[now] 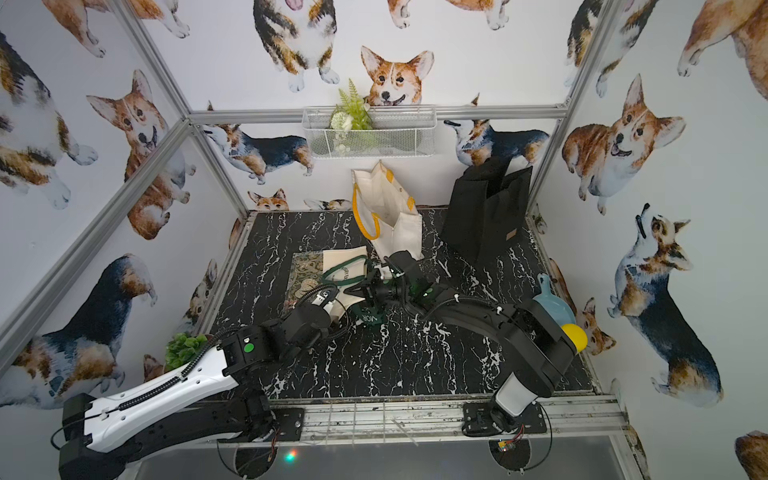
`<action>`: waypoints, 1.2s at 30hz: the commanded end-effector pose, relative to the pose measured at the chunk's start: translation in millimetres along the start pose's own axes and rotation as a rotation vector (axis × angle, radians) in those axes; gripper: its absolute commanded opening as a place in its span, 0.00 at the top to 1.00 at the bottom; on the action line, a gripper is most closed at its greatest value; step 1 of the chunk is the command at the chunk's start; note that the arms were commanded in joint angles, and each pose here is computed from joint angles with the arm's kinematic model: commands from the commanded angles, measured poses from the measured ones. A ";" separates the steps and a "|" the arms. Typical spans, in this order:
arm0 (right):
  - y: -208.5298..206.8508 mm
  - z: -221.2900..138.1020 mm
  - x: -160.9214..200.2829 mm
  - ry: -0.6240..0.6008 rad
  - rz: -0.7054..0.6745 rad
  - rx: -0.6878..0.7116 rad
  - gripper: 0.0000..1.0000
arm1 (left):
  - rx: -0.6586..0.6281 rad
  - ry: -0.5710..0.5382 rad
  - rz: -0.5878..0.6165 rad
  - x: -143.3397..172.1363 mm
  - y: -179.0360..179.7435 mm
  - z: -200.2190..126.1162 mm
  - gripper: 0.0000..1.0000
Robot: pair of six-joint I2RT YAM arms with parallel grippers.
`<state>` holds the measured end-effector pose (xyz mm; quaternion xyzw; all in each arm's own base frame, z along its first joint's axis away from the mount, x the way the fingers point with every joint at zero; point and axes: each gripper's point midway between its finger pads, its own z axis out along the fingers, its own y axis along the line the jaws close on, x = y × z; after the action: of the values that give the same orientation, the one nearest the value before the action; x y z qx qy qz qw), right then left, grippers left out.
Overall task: Put away the canvas bag
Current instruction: Press the canvas bag at the center of the board.
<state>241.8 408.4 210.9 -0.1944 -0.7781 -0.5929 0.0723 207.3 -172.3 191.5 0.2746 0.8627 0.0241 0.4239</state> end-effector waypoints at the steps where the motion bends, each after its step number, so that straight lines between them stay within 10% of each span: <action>1: 35.7 -6.6 9.6 0.019 0.153 -0.100 1.00 | -0.063 0.020 -0.035 3.8 8.7 2.6 0.34; 8: 42.8 -15.2 12.1 0.002 0.151 -0.107 1.00 | -0.069 0.025 -0.072 2.7 10.0 1.4 0.31; 19: 38.0 -5.5 12.3 0.015 0.154 -0.086 1.00 | 0.393 -0.157 -0.169 -39.3 -56.1 -27.9 0.29; 36: 54.6 -5.0 30.3 0.057 0.168 -0.120 1.00 | -0.022 -0.047 -0.165 -17.3 8.5 -13.7 0.38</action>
<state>231.7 420.2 246.0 -0.2328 -0.7496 -0.6073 0.1227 206.7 -198.2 214.4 0.2302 0.8650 -0.0596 0.4419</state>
